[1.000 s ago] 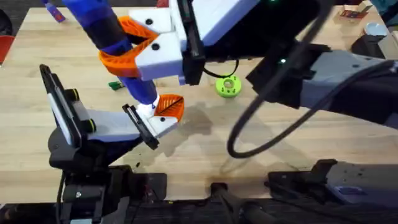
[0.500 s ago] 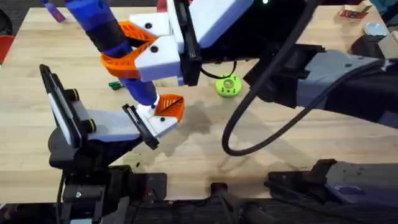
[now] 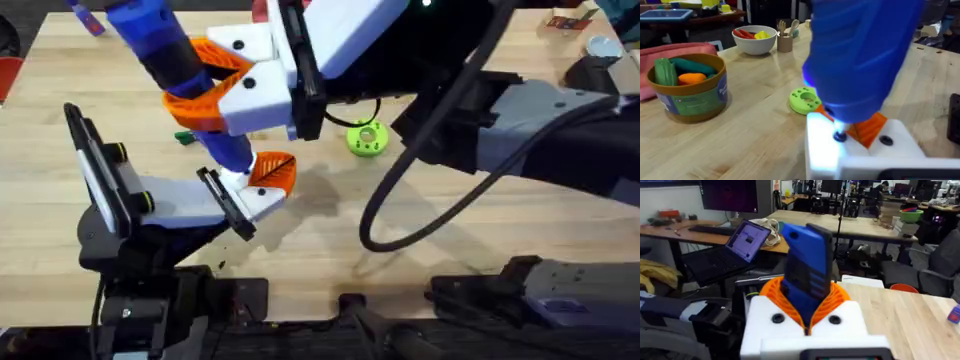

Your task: Pick up the gripper from the table and insert it into the empty holder that is missing its gripper. Then pick up a screw, insert it into the mounting hole, and use the screwdriver to tighten it. Finally, clean up the table by picking up the vegetable and placing it into the bucket.

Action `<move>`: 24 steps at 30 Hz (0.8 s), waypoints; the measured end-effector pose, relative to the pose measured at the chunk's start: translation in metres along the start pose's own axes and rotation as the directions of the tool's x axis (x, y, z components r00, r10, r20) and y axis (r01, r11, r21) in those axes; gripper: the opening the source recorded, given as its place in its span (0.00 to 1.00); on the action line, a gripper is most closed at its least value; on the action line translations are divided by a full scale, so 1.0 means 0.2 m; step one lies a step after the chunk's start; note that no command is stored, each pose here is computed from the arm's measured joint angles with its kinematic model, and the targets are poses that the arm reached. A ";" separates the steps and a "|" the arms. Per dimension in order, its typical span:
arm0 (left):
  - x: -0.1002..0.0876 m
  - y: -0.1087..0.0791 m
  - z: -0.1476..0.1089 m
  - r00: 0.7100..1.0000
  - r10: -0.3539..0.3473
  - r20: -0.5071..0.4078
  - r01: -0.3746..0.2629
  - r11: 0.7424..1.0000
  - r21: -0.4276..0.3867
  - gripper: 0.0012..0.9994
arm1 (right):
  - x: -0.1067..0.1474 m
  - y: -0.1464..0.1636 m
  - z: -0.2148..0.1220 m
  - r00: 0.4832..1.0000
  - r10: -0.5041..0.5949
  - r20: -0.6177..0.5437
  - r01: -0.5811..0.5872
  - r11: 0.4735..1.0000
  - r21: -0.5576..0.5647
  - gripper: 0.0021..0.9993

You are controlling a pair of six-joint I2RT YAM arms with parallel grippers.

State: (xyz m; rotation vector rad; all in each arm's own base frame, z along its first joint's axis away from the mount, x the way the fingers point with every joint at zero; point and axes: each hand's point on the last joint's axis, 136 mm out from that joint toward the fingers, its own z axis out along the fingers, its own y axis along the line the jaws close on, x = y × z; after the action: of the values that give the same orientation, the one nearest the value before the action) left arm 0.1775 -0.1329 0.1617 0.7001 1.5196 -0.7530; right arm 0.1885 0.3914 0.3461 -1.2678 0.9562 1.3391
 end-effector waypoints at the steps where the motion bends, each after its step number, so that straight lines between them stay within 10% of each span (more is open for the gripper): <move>1: 0.00 0.00 0.00 1.000 0.000 0.000 0.000 1.000 0.000 0.00 | 0.00 0.00 0.00 1.000 -0.001 0.000 0.001 1.000 0.000 0.02; 24: 0.00 0.00 0.00 1.000 0.000 0.000 0.000 1.000 0.000 0.00 | -0.24 -0.05 -0.02 0.999 -0.009 -0.038 0.010 1.000 0.019 0.02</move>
State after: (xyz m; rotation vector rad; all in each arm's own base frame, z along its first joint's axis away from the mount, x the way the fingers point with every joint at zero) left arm 0.1775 -0.1329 0.1617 0.7001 1.5195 -0.7524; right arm 0.1959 0.3833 0.3934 -1.2859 0.9861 1.2993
